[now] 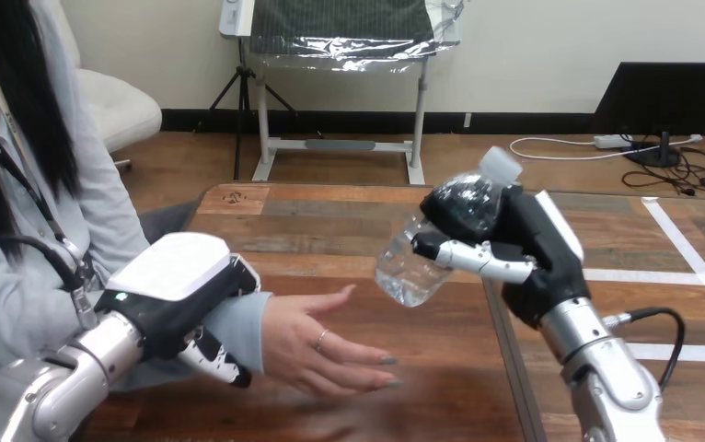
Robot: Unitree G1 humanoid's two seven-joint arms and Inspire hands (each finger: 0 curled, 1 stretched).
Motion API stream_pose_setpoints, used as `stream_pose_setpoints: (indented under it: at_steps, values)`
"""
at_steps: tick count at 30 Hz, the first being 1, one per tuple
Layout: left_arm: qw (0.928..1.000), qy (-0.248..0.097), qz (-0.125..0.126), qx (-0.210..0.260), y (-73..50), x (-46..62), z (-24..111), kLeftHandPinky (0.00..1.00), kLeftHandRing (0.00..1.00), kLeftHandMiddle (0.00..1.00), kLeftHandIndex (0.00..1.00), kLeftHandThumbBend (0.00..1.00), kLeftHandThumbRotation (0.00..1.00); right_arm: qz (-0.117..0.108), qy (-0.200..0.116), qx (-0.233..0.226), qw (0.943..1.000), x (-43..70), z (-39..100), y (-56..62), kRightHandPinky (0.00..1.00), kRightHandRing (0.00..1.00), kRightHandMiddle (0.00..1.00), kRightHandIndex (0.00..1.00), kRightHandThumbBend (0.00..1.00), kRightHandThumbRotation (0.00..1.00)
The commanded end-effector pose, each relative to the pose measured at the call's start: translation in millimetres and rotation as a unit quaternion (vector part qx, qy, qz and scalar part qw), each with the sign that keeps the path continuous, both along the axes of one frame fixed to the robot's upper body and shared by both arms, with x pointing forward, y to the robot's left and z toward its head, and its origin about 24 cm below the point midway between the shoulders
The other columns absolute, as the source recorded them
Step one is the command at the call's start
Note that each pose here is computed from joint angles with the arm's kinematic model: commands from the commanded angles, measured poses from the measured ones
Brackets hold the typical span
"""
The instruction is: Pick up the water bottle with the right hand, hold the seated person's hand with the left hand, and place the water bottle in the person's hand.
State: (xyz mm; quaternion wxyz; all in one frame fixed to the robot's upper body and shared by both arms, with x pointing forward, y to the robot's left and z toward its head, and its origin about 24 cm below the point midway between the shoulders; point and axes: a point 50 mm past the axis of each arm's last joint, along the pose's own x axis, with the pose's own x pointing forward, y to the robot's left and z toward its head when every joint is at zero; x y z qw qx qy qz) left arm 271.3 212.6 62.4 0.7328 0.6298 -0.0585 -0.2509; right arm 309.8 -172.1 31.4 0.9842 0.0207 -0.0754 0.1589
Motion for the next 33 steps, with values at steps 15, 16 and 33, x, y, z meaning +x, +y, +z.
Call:
stream_pose_setpoints:
  at_steps: [15,16,33]
  values:
    - [0.9923,-0.111,-0.031,-0.045,-21.8,25.8,72.3,0.2,0.25,0.32,0.32,0.82,0.0,0.03,-0.072,-0.005,0.9969,26.3,34.3,27.3,0.27,0.35,0.43,0.44,0.68,0.0]
    - [0.9922,-0.112,-0.031,-0.045,-23.1,26.4,74.0,0.2,0.25,0.32,0.32,0.82,0.0,0.031,-0.072,-0.006,0.9969,26.0,33.4,28.8,0.27,0.35,0.43,0.44,0.68,0.0]
    - [0.9899,-0.123,-0.045,-0.055,-39.5,31.5,89.0,0.19,0.24,0.31,0.31,0.81,0.0,0.058,-0.069,-0.008,0.9959,20.9,23.4,47.5,0.27,0.34,0.42,0.44,0.7,0.0]
